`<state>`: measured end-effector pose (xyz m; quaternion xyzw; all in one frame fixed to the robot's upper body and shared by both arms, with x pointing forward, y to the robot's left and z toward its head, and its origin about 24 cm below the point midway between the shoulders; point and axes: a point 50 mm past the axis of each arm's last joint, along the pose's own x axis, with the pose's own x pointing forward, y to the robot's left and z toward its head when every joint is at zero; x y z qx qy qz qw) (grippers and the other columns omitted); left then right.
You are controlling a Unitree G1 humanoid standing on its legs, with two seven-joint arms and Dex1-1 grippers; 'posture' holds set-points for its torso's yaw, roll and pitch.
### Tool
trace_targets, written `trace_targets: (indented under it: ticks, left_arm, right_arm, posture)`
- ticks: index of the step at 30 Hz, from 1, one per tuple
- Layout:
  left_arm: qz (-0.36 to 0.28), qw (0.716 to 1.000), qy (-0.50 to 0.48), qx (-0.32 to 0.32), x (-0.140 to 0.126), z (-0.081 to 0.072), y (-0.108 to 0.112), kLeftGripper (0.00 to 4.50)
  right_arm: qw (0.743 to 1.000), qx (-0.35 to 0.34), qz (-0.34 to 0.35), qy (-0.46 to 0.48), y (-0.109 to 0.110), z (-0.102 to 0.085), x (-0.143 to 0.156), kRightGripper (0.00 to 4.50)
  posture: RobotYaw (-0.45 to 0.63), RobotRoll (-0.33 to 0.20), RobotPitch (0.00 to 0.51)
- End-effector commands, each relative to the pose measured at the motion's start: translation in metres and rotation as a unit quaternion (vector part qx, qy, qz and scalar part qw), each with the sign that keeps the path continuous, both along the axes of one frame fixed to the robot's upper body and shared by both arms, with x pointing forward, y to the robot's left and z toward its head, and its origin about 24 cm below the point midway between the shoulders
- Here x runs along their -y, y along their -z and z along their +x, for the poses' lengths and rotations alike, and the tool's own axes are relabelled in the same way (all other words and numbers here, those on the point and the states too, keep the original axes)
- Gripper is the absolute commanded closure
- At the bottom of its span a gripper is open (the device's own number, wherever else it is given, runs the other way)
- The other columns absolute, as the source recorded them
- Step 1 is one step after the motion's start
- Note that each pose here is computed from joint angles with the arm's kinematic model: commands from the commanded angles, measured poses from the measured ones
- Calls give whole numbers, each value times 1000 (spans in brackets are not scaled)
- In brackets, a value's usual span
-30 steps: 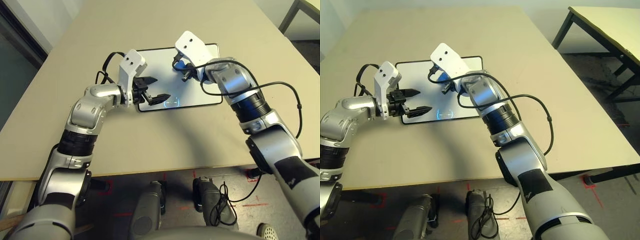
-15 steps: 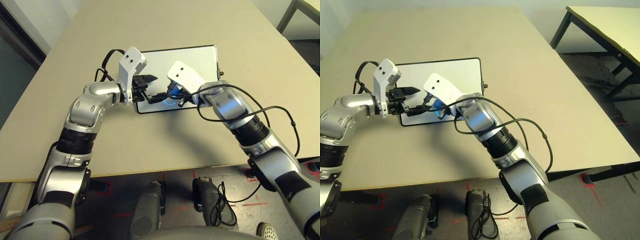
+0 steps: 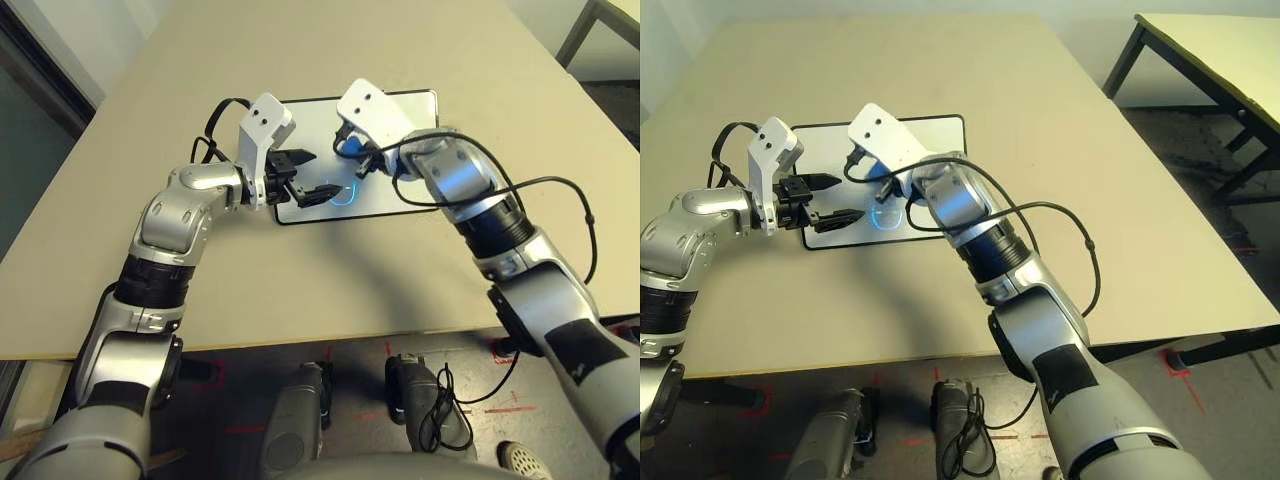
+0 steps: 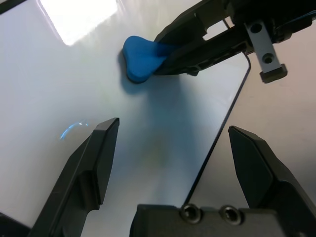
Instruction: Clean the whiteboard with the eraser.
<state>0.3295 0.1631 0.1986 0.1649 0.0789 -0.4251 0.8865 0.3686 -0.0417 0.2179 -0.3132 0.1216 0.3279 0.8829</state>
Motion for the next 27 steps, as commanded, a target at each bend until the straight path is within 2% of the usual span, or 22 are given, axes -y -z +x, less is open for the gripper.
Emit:
trace_targets:
  ticks: [1,12,17,19,22,24,27]
  left_arm:
    - [4,1000,-2,-9,-1,-1,5,0]
    - [5,1000,-3,-10,-3,-1,6,0]
    - [-1,1000,-6,6,-4,3,3,0]
    - [-18,999,-18,40,-4,9,-6,0]
    - [-72,987,-64,126,-9,21,-35,0]
    - [-112,971,-97,185,-16,26,-55,0]
    - [-170,933,-158,274,-33,29,-86,0]
  right_arm:
    - [1000,-5,0,11,2,3,4,3955]
    - [995,-83,-47,-2,45,-24,15,3955]
    - [997,-76,-33,4,40,-24,17,3955]
    - [999,-50,3,3,24,-20,15,3955]
    - [994,16,109,5,-21,-12,11,3955]
    - [983,67,173,9,-54,-10,14,3955]
    - [957,145,249,47,-99,-8,35,3955]
  posture:
    - [30,0,182]
    - [21,0,189]
    - [15,0,189]
    - [15,0,189]
    - [20,0,192]
    - [25,0,192]
    - [31,0,192]
